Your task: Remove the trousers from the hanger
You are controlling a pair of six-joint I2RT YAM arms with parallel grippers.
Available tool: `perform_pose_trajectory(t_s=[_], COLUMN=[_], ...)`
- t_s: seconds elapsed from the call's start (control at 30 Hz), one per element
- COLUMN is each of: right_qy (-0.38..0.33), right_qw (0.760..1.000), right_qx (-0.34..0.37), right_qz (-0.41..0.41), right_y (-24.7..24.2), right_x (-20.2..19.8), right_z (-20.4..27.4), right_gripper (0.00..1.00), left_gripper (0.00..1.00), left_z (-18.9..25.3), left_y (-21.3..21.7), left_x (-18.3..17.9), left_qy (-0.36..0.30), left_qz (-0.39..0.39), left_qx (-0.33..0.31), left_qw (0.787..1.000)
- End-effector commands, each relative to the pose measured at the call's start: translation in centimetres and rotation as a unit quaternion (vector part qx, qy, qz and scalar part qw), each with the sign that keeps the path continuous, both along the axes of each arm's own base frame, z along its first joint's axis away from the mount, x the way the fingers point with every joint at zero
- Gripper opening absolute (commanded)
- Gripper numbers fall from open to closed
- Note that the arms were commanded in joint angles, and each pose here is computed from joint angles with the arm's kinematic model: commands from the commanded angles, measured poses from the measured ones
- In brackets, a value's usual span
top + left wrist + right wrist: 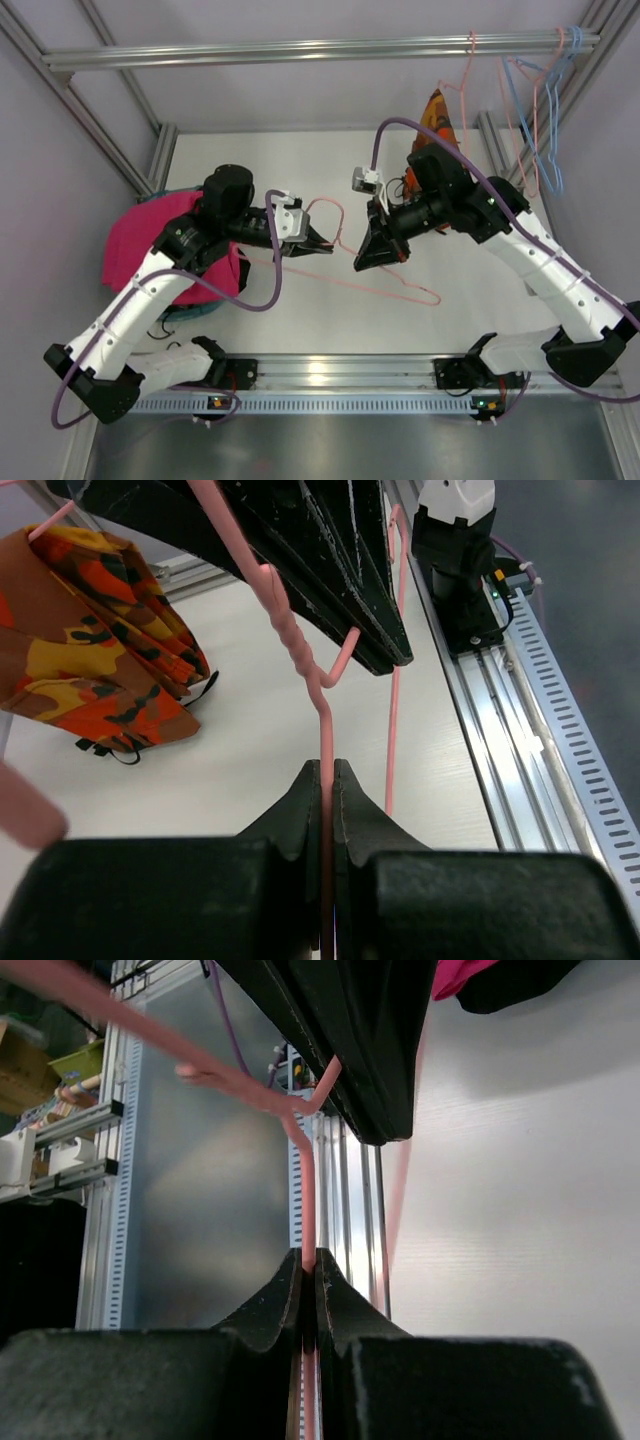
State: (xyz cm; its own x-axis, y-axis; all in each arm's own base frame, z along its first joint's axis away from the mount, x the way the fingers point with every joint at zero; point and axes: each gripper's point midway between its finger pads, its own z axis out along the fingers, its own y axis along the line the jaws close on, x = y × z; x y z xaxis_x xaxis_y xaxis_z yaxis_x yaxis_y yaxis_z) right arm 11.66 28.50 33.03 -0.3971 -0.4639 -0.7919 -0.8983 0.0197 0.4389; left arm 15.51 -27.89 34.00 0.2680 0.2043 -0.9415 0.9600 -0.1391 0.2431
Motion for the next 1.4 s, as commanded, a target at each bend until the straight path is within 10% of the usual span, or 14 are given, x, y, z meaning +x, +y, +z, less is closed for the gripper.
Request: perform_pose_trajectory(t_s=[0.0, 0.03, 0.2, 0.67, 0.93, 1.17, 1.27, 1.37], right_qy=[-0.064, -0.07, -0.127, -0.2, -0.196, -0.19, -0.187, -0.19], right_qw=[0.997, 0.997, 0.991, 0.972, 0.972, 0.973, 0.973, 0.972], right_qx=[0.038, 0.039, 0.035, -0.079, -0.11, -0.11, -0.11, -0.104], right_qz=[-0.002, -0.006, -0.032, -0.091, -0.066, -0.066, -0.076, -0.09], right_y=[0.0, -0.2, -1.9, -7.9, -8.2, -8.3, -8.5, -8.7], right_x=[0.1, 0.1, 0.3, 0.4, 0.4, 0.2, 0.1, 0.1], right_z=[2.7, 2.7, 2.7, -2.8, -5.3, -5.5, -5.4, -4.8], right_gripper=[0.0, 0.0, 0.68, 0.95, 0.65, 0.01, 0.0, 0.0], left_gripper=[0.0, 0.0, 0.0, 0.0, 0.0, 0.0, 0.02, 0.41], left_z=[1.2, 1.3, 1.8, 3.0, 3.4, 3.1, 3.0, 3.2], left_y=[0.4, 0.4, 0.7, 0.1, -0.1, 0.0, 0.0, 0.3], left_x=[0.1, 0.1, -0.2, 0.2, 0.6, 0.9, 1.2, 1.6], left_qy=[-0.02, -0.016, -0.005, -0.008, -0.009, -0.006, -0.005, 0.004], left_qz=[0.018, 0.022, 0.032, 0.026, 0.029, 0.038, 0.047, 0.073], left_qx=[-0.009, -0.009, -0.012, -0.019, -0.02, -0.016, -0.014, -0.012], left_qw=[1.0, 1.0, 0.999, 0.999, 0.999, 0.999, 0.999, 0.997])
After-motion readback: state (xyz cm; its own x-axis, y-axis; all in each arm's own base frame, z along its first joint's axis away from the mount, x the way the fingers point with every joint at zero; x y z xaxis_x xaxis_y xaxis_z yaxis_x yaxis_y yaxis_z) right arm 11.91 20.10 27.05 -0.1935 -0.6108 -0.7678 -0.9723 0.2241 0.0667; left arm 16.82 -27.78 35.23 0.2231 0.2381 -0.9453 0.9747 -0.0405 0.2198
